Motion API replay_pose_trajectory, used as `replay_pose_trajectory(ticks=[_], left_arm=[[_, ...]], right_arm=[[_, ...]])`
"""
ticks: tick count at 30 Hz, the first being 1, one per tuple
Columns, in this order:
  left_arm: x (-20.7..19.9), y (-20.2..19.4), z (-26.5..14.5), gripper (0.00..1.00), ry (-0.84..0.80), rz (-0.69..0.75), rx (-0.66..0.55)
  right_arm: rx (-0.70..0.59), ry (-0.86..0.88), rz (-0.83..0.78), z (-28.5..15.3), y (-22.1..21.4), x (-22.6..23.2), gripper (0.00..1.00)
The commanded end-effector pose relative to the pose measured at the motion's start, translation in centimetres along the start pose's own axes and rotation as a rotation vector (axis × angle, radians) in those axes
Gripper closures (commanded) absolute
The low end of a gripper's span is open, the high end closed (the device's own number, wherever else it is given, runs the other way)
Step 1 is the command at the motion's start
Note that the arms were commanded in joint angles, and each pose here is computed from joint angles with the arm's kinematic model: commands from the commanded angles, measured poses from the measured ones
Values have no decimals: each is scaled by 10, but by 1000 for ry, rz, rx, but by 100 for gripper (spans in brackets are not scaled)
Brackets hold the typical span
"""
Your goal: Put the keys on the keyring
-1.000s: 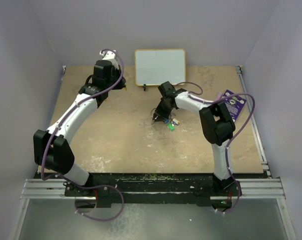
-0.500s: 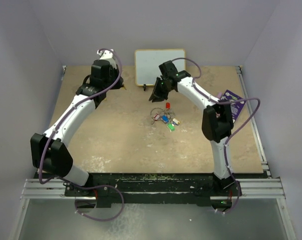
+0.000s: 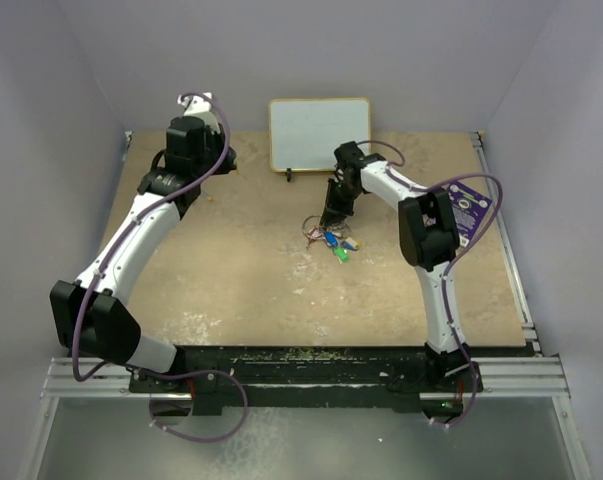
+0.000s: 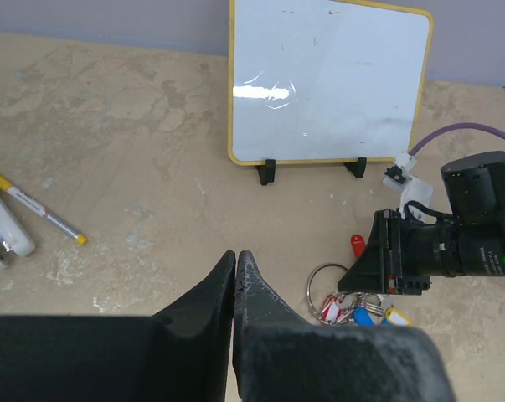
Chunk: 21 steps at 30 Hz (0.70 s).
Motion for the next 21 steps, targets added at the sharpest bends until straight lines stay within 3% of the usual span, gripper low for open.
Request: replay_pose_trajectory(ticks=[1,8,17,21], left_arm=[[-19,22,0,97,-113,-7,-60],[-47,24,3,97,-318,8,-12],[-61,21,6,97,-441,0,17],[-67,20,6,97,-488,-8,31]], right_arm=[[18,9,-57,-15,-16,2,80],[87,-110,6,-15,-59,-30,81],[133,-191,117,-47,-132,-56,81],[20,-203,132,-80,-139,-50,80]])
Point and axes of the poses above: each gripper's point midway between its finger pads, its own z axis out along the fingers, its own x axis along the line the jaws close on, y = z × x, the point moved 6 cm from there along -z, back along the fingers, and after that the axes turned 10 degrees about -z, right-handed, at the moved point
